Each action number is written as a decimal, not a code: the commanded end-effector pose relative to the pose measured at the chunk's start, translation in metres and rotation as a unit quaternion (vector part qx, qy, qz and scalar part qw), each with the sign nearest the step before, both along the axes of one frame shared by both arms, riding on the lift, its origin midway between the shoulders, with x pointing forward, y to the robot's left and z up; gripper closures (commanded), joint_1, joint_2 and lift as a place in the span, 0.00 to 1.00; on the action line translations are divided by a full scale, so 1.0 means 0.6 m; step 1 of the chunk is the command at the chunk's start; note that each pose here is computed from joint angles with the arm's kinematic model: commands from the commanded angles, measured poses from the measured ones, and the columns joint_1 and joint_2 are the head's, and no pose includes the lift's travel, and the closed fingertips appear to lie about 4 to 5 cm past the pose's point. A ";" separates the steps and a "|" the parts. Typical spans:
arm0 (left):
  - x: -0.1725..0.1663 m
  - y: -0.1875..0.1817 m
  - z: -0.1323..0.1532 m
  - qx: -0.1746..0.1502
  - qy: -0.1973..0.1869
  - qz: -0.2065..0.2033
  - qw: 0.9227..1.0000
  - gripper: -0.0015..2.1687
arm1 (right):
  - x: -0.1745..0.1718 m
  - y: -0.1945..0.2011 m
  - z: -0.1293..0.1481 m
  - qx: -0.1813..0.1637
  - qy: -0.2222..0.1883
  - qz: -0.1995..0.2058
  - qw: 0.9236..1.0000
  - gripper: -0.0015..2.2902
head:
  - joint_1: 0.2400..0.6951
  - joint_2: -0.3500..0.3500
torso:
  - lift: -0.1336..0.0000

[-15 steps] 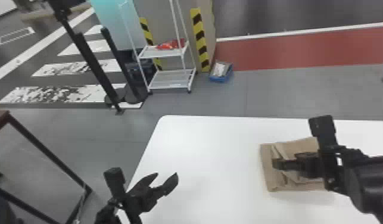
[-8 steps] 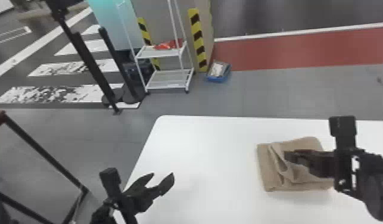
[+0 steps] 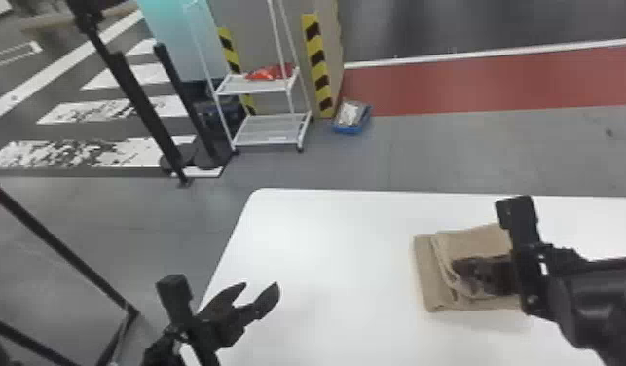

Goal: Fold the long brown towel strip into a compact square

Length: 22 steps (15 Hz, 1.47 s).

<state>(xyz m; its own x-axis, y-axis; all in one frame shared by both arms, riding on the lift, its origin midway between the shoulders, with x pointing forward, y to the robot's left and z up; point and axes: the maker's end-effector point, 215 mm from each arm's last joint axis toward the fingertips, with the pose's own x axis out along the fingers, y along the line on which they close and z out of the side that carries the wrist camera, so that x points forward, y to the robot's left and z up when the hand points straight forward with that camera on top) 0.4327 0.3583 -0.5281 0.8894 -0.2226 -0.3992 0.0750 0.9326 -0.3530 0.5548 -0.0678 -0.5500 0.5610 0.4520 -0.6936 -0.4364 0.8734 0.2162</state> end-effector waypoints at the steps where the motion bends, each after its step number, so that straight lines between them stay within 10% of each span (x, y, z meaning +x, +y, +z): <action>1: 0.000 0.005 0.000 0.003 -0.004 0.003 1.000 0.04 | -0.006 0.023 -0.013 -0.011 0.002 0.022 1.000 0.75 | 1.00 0.95 | 1.00; 8: 0.001 0.009 0.003 0.005 -0.004 0.002 1.000 0.04 | -0.044 0.077 -0.019 0.016 0.008 0.073 0.997 0.75 | 1.00 1.00 | 1.00; 13: 0.000 0.009 0.001 0.005 -0.004 0.002 1.000 0.04 | -0.121 0.067 -0.043 0.009 0.093 0.091 0.991 0.75 | 1.00 1.00 | 1.00; 22: 0.003 0.009 0.004 0.005 -0.005 0.002 1.000 0.04 | -0.170 -0.045 0.047 0.111 0.133 0.008 0.985 0.75 | 1.00 1.00 | 1.00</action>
